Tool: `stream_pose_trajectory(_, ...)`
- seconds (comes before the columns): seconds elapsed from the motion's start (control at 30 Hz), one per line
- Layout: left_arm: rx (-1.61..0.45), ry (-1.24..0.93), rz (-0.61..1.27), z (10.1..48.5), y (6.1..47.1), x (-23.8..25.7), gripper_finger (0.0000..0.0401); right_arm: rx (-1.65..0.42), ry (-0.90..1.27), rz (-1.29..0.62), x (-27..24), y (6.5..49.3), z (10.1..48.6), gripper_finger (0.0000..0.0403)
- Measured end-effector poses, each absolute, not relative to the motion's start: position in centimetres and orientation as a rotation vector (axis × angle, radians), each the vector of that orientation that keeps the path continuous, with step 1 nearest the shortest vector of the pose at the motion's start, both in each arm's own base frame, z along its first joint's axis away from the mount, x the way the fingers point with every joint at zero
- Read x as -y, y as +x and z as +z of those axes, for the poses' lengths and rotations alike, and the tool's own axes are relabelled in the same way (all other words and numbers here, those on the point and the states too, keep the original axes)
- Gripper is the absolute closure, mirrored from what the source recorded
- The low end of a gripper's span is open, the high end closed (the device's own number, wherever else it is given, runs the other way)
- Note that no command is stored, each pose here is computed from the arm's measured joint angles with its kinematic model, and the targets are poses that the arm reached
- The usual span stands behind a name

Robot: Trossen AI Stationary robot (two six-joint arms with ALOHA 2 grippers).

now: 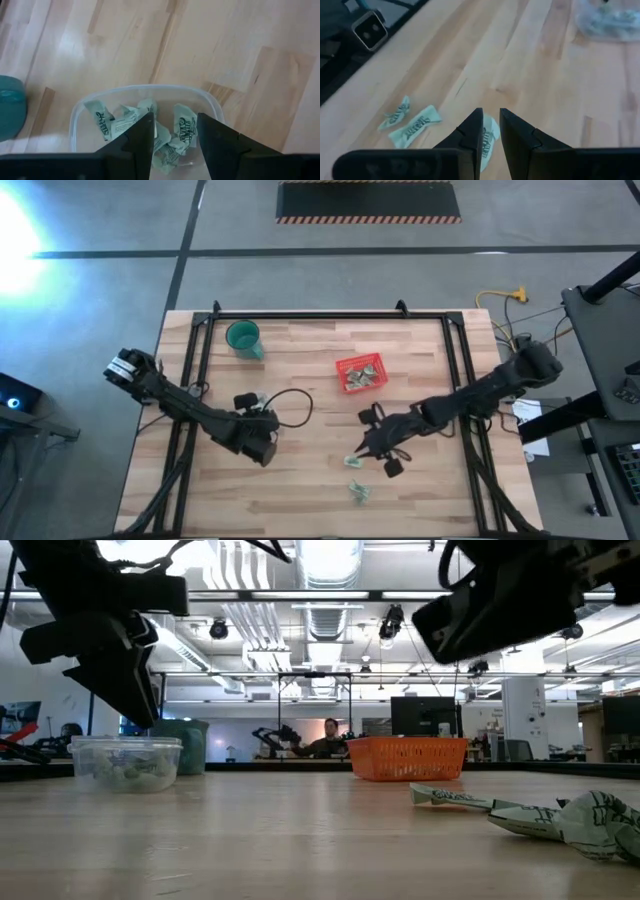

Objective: Pick and place items into bin
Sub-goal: Put the light green stevia packet into the orange bin

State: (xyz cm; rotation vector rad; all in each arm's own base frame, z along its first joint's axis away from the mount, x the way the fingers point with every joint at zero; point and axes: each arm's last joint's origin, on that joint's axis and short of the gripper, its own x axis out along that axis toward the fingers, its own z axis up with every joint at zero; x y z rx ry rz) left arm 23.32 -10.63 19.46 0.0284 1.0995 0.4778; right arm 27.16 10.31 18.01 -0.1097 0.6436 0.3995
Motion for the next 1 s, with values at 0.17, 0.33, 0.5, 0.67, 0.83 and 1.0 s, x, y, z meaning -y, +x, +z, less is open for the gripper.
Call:
stream_pose_trajectory(0.17, -1.097, 0.029, 0.479, 19.5, 23.3, 10.6, 0.0269, -0.719, -0.102, 0.405, -11.0, 28.9, 15.5, 0.0346)
stream_pose_trajectory(0.33, -1.096, 0.029, 0.478, 19.5, 23.3, 10.6, 0.0269, -0.781, -0.108, 0.421, -11.7, 30.7, 14.2, 0.0346)
stream_pose_trajectory(0.5, -1.094, 0.03, 0.476, 19.4, 23.3, 10.6, 0.0269, -0.856, -0.078, 0.424, -12.3, 31.6, 14.3, 0.0344)
stream_pose_trajectory(0.67, -1.088, 0.029, 0.471, 19.4, 23.4, 10.7, 0.0269, -0.884, -0.078, 0.426, -12.7, 32.0, 13.7, 0.0309)
stream_pose_trajectory(0.83, -1.087, 0.028, 0.47, 19.4, 23.4, 10.7, 0.0269, -0.893, -0.079, 0.423, -12.7, 32.1, 13.5, 0.0264)
stream_pose_trajectory(1.0, -1.087, 0.027, 0.471, 19.4, 23.4, 10.7, 0.0269, -0.895, -0.076, 0.421, -12.7, 32.1, 13.4, 0.0229)
